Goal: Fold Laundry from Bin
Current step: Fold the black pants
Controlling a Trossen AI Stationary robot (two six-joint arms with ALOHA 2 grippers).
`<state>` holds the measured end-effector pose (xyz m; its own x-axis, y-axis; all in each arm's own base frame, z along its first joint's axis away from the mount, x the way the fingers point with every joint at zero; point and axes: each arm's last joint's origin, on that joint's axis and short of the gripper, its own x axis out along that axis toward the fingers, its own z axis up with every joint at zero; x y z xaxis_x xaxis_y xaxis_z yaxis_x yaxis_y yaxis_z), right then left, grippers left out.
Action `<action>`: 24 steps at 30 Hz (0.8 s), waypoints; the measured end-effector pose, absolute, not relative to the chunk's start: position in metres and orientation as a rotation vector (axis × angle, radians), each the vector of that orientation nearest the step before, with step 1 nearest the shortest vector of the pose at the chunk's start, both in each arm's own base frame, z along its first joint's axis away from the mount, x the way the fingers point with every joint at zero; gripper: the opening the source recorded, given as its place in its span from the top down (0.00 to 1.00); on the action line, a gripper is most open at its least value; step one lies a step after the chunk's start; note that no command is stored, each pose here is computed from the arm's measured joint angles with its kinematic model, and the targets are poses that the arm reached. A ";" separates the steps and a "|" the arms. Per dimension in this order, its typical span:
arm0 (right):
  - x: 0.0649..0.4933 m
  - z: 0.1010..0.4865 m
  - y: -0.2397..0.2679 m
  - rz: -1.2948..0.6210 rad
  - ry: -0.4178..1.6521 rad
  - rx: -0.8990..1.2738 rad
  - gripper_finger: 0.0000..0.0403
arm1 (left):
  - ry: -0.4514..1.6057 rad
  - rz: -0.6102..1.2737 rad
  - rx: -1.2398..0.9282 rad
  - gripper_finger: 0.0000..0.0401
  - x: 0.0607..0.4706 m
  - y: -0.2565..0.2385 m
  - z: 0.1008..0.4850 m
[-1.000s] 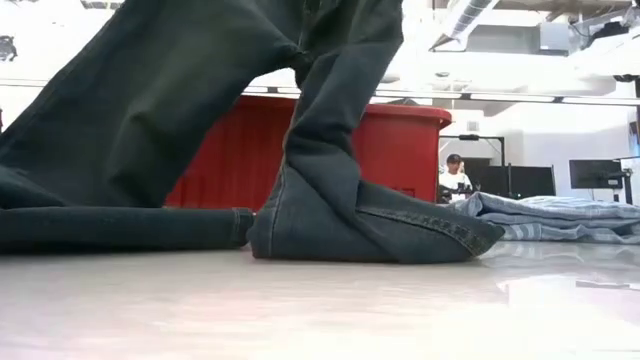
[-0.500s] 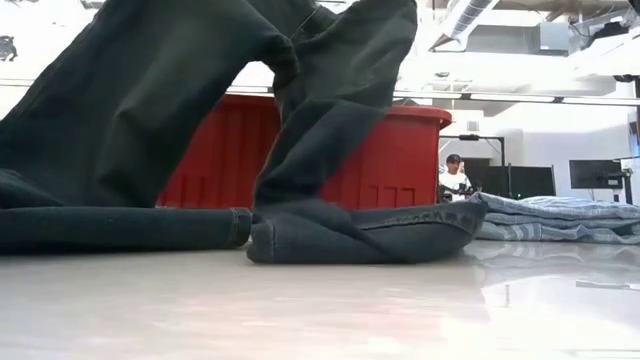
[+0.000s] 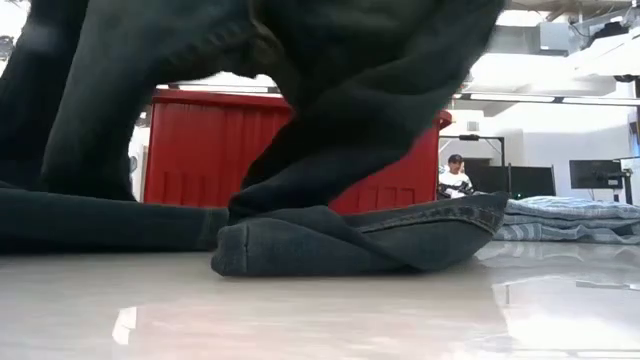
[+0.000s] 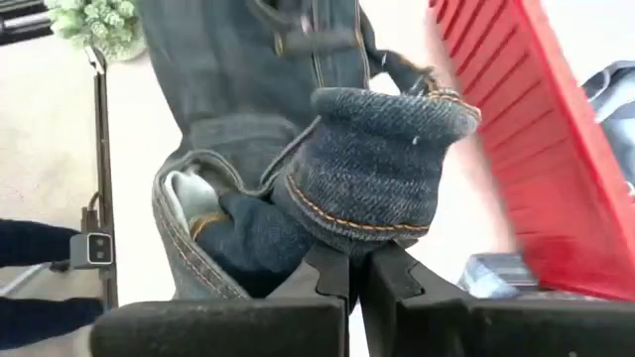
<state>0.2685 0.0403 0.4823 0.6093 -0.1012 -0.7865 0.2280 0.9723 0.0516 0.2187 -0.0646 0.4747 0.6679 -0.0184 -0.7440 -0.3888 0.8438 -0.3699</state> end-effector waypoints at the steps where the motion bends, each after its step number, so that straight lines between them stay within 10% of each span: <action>1: 0.270 0.482 0.043 -0.184 0.897 0.151 0.93 | 0.853 0.240 -0.542 0.98 0.222 -0.067 0.466; 15: 0.349 0.386 -0.002 -0.276 1.209 -0.078 0.91 | 1.070 0.396 -0.713 0.98 0.241 -0.073 0.368; 24: 0.370 0.399 -0.039 -0.163 0.942 -0.152 0.91 | 0.534 0.435 -1.203 0.98 0.189 -0.084 0.375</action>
